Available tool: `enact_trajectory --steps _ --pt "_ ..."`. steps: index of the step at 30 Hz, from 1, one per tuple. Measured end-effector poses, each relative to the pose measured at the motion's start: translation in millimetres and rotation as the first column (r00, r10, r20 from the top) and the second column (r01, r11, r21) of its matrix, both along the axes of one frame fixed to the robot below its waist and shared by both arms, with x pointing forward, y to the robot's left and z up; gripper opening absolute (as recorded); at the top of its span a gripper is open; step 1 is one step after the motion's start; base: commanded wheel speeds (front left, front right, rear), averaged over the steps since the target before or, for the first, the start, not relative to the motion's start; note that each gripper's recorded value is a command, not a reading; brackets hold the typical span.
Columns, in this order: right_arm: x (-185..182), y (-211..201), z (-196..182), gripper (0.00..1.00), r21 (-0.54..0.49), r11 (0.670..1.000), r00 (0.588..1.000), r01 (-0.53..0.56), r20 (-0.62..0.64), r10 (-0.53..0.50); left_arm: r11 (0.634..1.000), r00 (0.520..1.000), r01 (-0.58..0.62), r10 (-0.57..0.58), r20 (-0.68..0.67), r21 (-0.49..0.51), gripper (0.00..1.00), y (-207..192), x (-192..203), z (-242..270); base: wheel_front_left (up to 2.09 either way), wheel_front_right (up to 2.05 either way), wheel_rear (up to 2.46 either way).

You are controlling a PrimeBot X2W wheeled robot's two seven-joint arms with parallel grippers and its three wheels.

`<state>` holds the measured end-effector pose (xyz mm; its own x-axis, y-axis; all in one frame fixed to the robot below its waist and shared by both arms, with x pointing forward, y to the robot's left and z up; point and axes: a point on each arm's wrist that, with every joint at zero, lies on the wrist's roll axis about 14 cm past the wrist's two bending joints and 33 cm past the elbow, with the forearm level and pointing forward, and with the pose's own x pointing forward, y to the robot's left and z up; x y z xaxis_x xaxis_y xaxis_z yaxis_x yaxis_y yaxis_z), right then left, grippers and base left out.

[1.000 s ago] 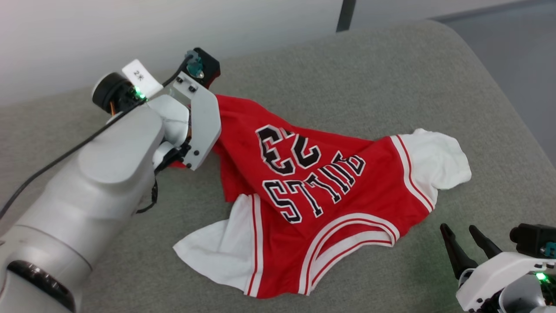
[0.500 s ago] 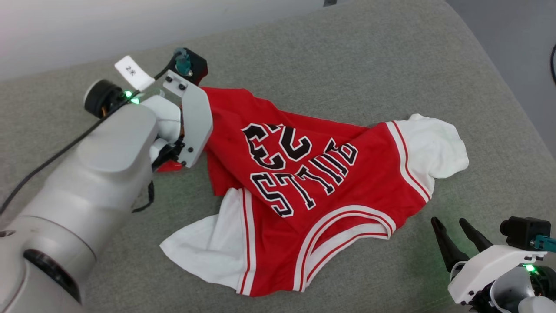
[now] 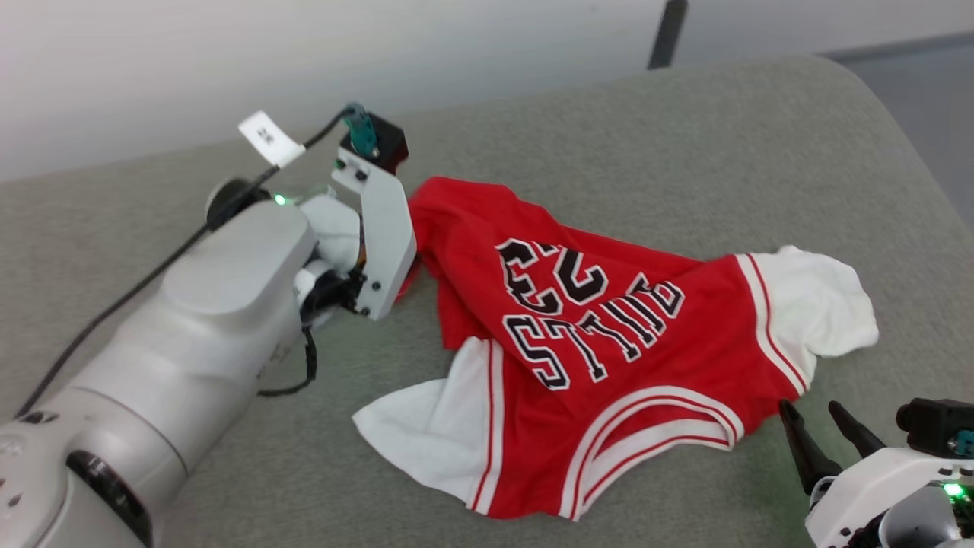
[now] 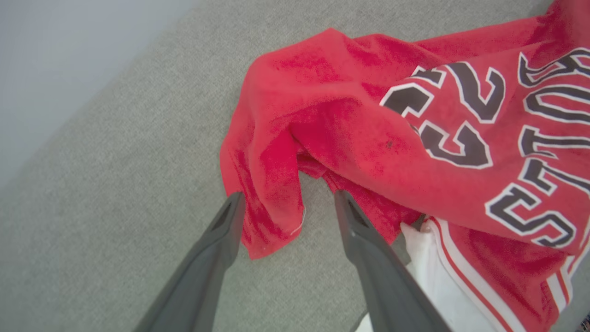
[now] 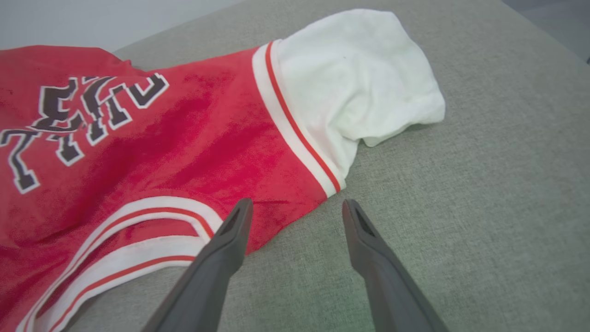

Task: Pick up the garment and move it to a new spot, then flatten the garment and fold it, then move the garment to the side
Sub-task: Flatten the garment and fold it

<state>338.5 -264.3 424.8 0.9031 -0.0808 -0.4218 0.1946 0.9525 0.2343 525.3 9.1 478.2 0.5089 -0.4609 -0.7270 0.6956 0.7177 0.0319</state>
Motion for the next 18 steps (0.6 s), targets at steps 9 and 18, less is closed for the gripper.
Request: enact_trajectory --steps 9,18 --pt "17 14 46 1.00 -0.053 0.997 0.985 -0.056 0.163 0.064 0.997 0.992 -0.070 0.072 -0.103 0.017 1.00 41 -42 -7 0.00 0.00 0.00" --pt "22 21 88 1.00 -0.115 0.991 0.951 -0.066 0.292 0.097 0.992 0.947 -0.118 0.127 -0.294 0.047 1.00 55 -82 -43 0.00 0.00 0.00"
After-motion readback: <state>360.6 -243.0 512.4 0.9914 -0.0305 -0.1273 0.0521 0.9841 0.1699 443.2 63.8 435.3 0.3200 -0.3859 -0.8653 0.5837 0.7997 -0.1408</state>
